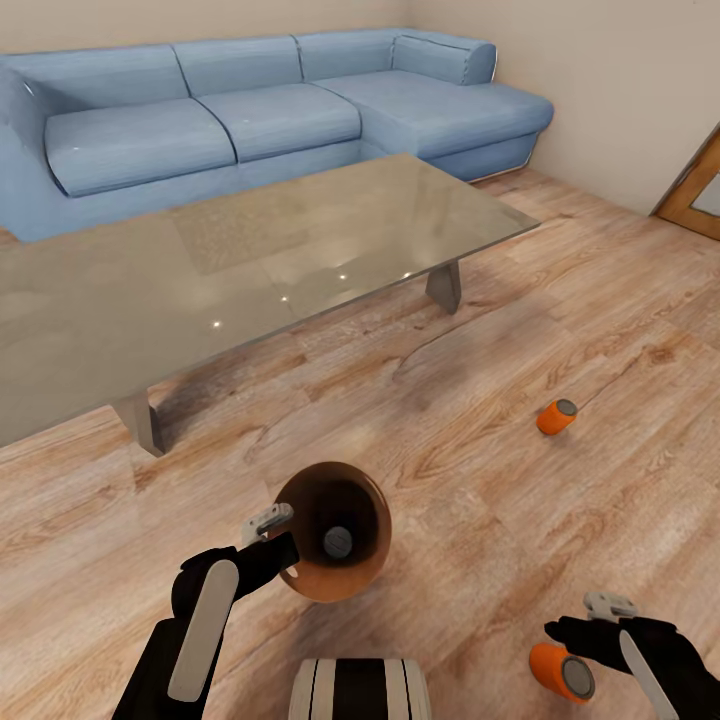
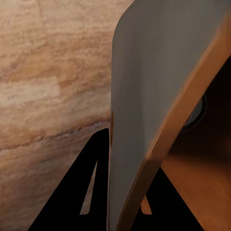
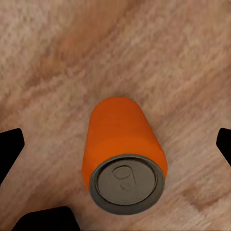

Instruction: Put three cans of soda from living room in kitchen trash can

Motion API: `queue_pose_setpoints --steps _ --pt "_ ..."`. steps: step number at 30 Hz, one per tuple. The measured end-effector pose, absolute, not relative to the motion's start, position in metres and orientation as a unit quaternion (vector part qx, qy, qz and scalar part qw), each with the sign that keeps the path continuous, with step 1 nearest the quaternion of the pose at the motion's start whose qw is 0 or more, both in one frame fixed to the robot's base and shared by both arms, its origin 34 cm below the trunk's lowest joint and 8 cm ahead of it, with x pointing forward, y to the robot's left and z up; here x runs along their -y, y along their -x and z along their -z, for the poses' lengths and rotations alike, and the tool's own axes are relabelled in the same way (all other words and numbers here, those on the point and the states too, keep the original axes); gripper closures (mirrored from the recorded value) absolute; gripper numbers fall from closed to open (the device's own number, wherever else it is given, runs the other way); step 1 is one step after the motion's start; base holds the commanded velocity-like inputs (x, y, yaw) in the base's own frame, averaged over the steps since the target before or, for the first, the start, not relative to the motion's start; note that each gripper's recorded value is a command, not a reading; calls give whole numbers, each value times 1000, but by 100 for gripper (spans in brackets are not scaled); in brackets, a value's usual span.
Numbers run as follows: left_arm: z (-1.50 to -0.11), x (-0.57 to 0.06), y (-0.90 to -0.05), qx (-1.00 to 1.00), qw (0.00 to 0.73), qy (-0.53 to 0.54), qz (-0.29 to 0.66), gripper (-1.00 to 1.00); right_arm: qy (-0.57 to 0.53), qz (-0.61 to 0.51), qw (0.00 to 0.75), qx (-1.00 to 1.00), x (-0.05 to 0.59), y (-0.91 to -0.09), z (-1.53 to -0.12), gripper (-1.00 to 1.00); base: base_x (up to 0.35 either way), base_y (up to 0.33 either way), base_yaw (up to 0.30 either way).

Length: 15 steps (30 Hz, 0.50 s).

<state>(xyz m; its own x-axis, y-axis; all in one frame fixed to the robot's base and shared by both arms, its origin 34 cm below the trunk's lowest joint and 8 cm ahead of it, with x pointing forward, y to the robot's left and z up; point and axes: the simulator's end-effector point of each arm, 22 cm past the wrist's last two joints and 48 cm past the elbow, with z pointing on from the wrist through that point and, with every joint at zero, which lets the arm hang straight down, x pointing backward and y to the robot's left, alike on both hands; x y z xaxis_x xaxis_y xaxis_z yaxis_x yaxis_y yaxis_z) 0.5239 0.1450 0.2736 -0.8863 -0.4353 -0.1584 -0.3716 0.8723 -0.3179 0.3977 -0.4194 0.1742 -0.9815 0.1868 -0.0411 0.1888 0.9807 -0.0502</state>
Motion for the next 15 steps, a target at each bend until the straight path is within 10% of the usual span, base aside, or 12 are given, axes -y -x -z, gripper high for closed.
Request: queue_pose_setpoints --steps 15 --pt "-274 -145 -524 -961 113 210 141 100 -104 35 9 -994 428 -372 -156 -100 0 0 0"
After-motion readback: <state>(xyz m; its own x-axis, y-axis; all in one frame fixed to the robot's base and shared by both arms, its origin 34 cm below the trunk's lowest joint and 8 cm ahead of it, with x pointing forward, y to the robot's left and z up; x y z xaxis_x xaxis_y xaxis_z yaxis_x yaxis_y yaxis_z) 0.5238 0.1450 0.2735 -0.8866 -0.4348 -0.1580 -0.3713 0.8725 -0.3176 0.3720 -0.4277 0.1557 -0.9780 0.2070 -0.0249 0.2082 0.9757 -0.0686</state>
